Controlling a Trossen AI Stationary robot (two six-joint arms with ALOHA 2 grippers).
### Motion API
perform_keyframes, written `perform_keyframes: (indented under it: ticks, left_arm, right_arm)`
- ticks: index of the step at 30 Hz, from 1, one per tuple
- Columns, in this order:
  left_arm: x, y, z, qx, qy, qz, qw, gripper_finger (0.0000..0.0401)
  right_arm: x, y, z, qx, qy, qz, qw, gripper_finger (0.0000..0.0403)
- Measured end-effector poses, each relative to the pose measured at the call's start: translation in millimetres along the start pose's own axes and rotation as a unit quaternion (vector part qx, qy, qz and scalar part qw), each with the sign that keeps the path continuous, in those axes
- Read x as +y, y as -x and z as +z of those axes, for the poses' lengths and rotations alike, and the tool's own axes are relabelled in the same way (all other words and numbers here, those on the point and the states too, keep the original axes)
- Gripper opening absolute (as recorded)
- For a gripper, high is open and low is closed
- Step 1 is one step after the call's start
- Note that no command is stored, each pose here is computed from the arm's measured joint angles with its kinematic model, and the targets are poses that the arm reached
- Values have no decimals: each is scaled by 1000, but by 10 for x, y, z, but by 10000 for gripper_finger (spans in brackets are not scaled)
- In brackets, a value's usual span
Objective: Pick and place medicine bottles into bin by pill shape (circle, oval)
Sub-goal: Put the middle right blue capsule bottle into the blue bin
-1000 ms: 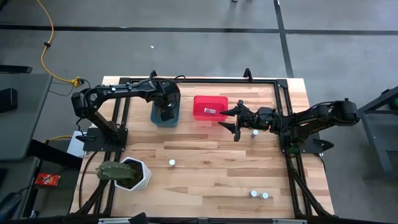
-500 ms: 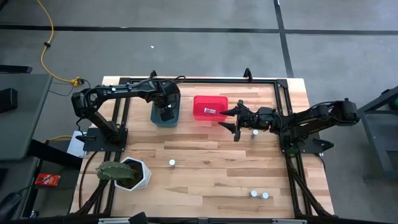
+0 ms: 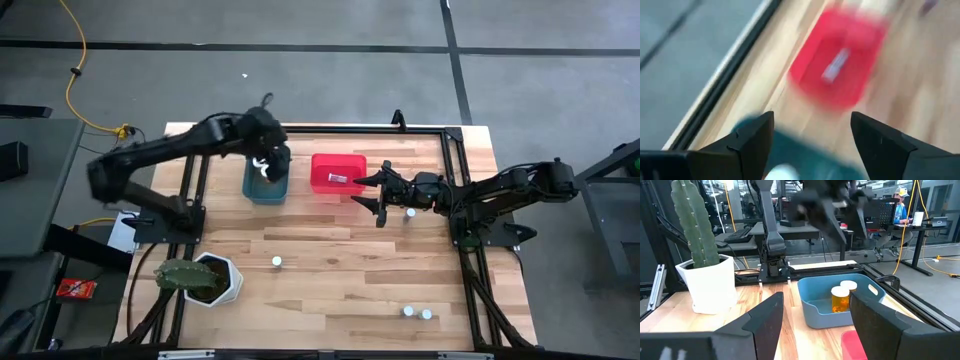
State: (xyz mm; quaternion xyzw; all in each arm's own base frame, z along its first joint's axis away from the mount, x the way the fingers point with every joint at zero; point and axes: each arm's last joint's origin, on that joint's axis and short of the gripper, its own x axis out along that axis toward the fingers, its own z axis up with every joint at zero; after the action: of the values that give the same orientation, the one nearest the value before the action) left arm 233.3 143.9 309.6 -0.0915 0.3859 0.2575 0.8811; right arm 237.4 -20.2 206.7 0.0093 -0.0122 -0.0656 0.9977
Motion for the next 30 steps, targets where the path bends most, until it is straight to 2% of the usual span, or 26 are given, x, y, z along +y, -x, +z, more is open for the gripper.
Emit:
perform_keyframes:
  ticks: [4, 7, 12, 17, 20, 30]
  left_arm:
    - [-236, 226, -149, -141, 1, -35, 989, 252]
    - [-424, 303, -345, -241, -4, -78, 967, 252]
    - [-682, 242, -776, -338, 5, -134, 931, 252]
    - [-846, 99, -1142, -381, 10, -146, 913, 252]
    - [-880, 33, -1263, -384, 12, -143, 912, 252]
    - [-885, 37, -1274, -393, 6, -141, 909, 252]
  right_arm:
    - [0, 0, 0, 0, 0, 0, 1000, 220]
    - [0, 0, 0, 0, 0, 0, 1000, 220]
    - [0, 0, 0, 0, 0, 0, 1000, 220]
    - [0, 0, 0, 0, 0, 0, 1000, 220]
    - [0, 0, 1, 0, 0, 0, 1000, 220]
    - [-1, 0, 1, 0, 13, 0, 1000, 220]
